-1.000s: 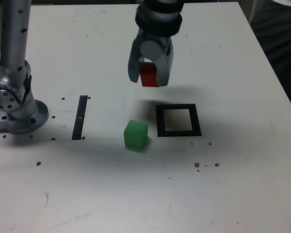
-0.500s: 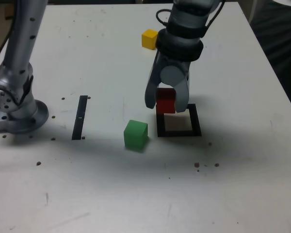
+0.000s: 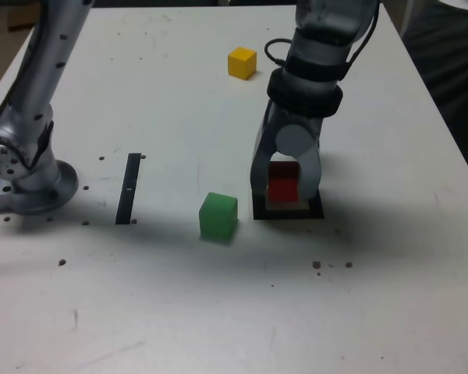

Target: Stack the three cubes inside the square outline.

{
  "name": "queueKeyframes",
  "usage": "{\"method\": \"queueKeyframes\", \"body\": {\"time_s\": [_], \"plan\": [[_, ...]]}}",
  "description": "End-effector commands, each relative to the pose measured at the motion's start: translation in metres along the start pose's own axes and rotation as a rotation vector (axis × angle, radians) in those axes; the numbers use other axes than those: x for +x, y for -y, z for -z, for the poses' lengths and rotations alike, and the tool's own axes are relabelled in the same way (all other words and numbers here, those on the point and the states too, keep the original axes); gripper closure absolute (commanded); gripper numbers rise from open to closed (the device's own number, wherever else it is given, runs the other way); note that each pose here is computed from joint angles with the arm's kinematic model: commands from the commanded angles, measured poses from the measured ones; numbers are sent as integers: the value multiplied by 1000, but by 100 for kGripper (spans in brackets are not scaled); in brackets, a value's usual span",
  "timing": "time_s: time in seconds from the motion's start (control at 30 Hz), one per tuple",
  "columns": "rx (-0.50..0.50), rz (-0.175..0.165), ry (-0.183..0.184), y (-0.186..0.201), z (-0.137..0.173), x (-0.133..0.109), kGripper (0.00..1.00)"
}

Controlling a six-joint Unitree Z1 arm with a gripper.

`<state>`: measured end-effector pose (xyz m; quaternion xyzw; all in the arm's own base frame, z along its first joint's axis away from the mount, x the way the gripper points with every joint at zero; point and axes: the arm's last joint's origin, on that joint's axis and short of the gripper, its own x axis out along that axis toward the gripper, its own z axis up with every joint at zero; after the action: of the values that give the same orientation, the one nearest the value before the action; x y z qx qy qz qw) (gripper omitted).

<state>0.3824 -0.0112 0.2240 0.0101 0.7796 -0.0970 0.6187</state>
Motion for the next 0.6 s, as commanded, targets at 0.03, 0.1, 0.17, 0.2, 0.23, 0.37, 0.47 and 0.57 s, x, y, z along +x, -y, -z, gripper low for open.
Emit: {"method": "queueKeyframes", "body": {"time_s": [0.03,0.1,0.17,0.2,0.23,0.37,0.47,0.57], "plan": [[-10,6,-8,-5,-2,4,70],[-15,10,-11,-9,-3,6,58],[-18,13,-9,-13,-3,8,34],[-19,14,-6,-15,-3,8,24],[-19,15,-3,-16,-3,8,14],[-18,13,16,-19,0,4,0],[-16,5,38,-19,4,-1,0],[-13,-6,66,-17,13,-7,0]]}}
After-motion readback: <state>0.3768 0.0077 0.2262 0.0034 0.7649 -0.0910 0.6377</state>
